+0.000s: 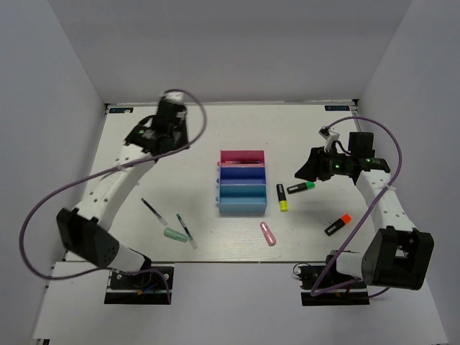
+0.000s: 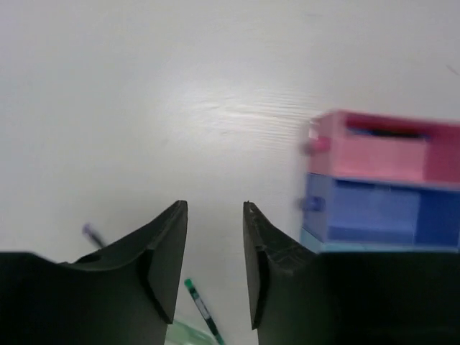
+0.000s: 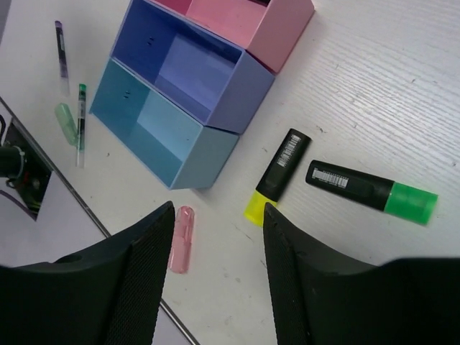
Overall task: Sort the stationery into containers
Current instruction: Pick up the pen from the center of the board.
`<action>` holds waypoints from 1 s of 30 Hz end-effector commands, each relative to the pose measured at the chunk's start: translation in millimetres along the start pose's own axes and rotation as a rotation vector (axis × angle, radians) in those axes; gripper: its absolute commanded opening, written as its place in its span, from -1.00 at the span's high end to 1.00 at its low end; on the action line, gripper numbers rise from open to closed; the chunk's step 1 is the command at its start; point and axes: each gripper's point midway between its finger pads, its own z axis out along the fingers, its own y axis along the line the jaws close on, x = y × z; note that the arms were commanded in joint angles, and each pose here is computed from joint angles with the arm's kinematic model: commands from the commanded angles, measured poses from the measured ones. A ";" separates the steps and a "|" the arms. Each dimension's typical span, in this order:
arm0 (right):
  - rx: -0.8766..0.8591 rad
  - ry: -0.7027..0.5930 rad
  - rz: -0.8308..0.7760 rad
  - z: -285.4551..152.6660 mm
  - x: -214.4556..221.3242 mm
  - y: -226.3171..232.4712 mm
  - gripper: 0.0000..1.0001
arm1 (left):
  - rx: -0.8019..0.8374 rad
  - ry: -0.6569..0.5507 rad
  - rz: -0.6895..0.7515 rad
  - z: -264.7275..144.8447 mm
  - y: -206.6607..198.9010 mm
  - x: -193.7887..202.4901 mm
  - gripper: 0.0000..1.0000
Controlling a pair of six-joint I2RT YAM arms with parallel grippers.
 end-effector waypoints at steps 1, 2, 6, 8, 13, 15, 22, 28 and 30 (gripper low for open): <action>-0.067 0.017 0.010 -0.7 -7.4 12.0 -0.12 | -0.325 0.276 -0.431 -17.9 83.8 108.1 0.01; -0.058 0.011 0.002 -1.2 -10.2 11.4 -0.12 | -0.354 0.291 -0.499 -19.7 100.2 116.7 -0.05; -0.004 0.001 0.001 -2.9 -8.8 3.8 -0.10 | -0.388 0.394 -0.782 -20.3 129.3 177.5 -0.10; -0.001 -0.007 0.000 -3.6 -10.1 4.5 -0.10 | -0.375 0.452 -0.884 -11.2 130.3 203.6 -0.10; 0.006 0.001 0.013 -2.8 -7.3 2.7 -0.10 | -0.392 0.575 -0.995 7.0 131.6 236.8 -0.08; 0.009 0.001 0.013 -2.7 -7.6 2.0 -0.07 | -0.373 0.586 -1.003 14.9 127.0 242.6 -0.08; 0.010 0.003 0.014 -1.6 -7.5 0.1 -0.07 | -0.398 0.629 -0.980 30.3 127.8 253.6 -0.08; 0.015 0.002 0.012 -2.2 -7.0 -0.8 -0.07 | -0.442 0.632 -0.926 34.3 137.3 266.4 -0.06; 0.013 0.001 0.011 -1.9 -7.4 -1.4 -0.07 | -0.466 0.644 -0.896 33.2 142.1 273.8 -0.03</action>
